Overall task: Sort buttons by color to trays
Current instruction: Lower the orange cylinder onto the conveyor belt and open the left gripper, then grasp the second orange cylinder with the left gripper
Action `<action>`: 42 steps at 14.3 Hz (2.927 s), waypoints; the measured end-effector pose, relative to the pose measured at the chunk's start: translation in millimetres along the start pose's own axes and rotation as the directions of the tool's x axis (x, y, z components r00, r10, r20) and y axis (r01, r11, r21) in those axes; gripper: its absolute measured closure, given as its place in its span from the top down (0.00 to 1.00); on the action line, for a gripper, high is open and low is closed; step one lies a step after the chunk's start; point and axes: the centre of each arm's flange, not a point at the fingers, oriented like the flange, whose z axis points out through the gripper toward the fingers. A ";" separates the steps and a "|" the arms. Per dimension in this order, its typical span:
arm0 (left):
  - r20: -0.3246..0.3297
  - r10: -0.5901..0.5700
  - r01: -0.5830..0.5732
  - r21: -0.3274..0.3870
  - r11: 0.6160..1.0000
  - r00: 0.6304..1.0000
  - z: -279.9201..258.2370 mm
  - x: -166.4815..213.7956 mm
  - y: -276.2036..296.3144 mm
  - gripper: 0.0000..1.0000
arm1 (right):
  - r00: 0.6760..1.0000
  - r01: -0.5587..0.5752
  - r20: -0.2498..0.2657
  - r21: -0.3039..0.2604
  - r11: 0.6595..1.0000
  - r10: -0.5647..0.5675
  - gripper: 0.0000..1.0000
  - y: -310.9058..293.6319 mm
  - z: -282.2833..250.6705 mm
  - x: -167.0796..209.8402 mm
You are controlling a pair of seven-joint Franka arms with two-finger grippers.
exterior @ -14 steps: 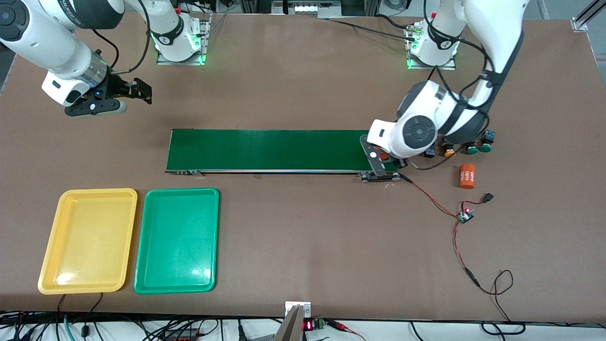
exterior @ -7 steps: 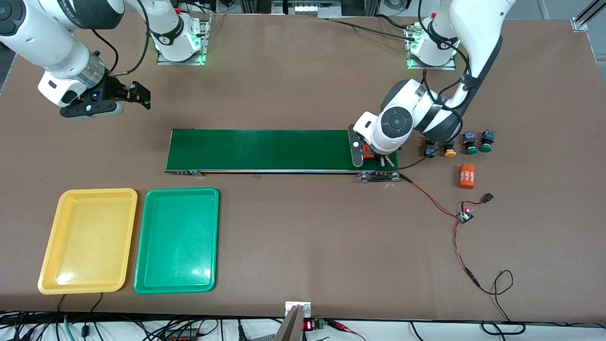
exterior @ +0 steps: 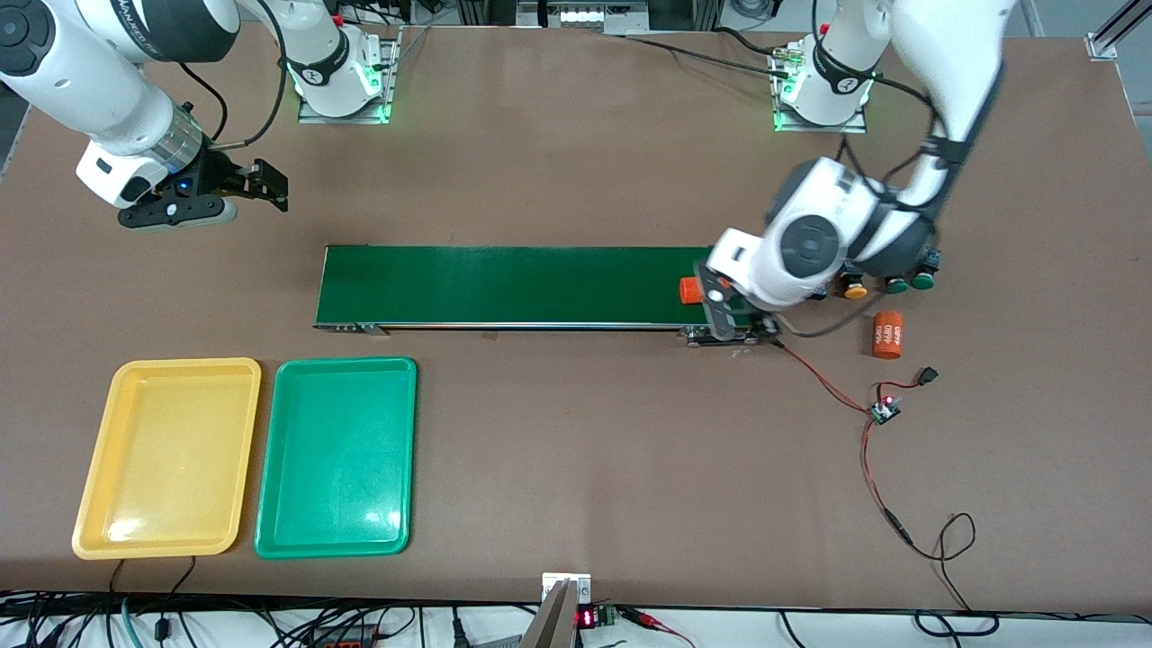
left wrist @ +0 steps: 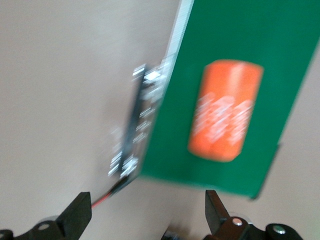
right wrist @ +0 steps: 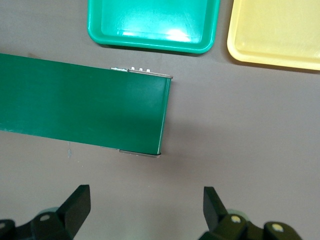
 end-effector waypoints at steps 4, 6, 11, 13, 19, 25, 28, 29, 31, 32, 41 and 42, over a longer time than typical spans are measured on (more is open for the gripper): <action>0.010 -0.354 0.354 -0.030 0.935 0.935 -31.9 -81.8 -67.1 1.00 | 1.000 0.000 0.001 0.000 1.000 0.000 1.00 0.2 1.3 -0.1; 0.025 -0.524 0.524 -0.041 0.851 0.852 -32.3 -111.5 -83.5 1.00 | 1.000 0.000 0.000 0.000 1.000 0.000 1.00 0.2 1.6 0.0; 0.094 -0.708 0.713 -0.048 0.699 0.700 17.4 -208.4 -144.2 1.00 | 1.000 0.001 0.001 0.000 1.000 -0.001 1.00 -0.6 2.7 0.2; 0.128 -0.741 0.751 -0.071 0.656 0.659 44.6 -232.4 -155.0 1.00 | 1.000 0.010 0.002 -0.001 1.000 -0.010 1.00 -4.9 3.4 0.4; 0.190 -0.770 0.793 -0.100 0.602 0.609 83.3 -236.9 -144.5 1.00 | 1.000 0.018 0.010 -0.001 1.000 -0.018 1.00 -8.3 7.4 1.8; 0.075 -0.794 0.798 -0.084 0.597 0.603 133.3 -226.0 -118.5 0.95 | 1.000 0.018 0.009 -0.001 1.000 -0.018 1.00 -8.3 7.5 1.9; 0.072 -0.799 0.801 -0.086 0.592 0.598 138.7 -231.5 -114.0 0.67 | 1.000 0.018 0.009 -0.001 1.000 -0.018 1.00 -8.3 7.5 1.9; 0.078 -0.799 0.803 -0.085 0.590 0.596 134.9 -233.2 -113.7 0.53 | 1.000 0.018 0.009 -0.001 1.000 -0.018 1.00 -8.3 7.5 1.9; 0.106 -0.795 0.803 -0.083 0.591 0.597 120.8 -234.1 -113.8 0.50 | 1.000 0.018 0.009 -0.001 1.000 -0.018 1.00 -8.3 7.5 1.9; 0.121 -0.790 0.799 -0.082 0.595 0.601 106.7 -230.9 -115.5 0.50 | 1.000 0.018 0.009 -0.001 1.000 -0.018 1.00 -8.3 7.5 1.9; 0.182 -0.592 0.617 -0.147 0.773 0.785 -6.6 -92.2 -62.1 0.50 | 1.000 0.017 0.009 -0.001 1.000 -0.017 1.00 -8.1 7.6 1.9; 0.178 -0.561 0.586 -0.155 0.795 0.808 -9.0 -75.9 -50.4 0.50 | 1.000 0.017 0.009 -0.001 1.000 -0.017 1.00 -8.1 7.6 1.9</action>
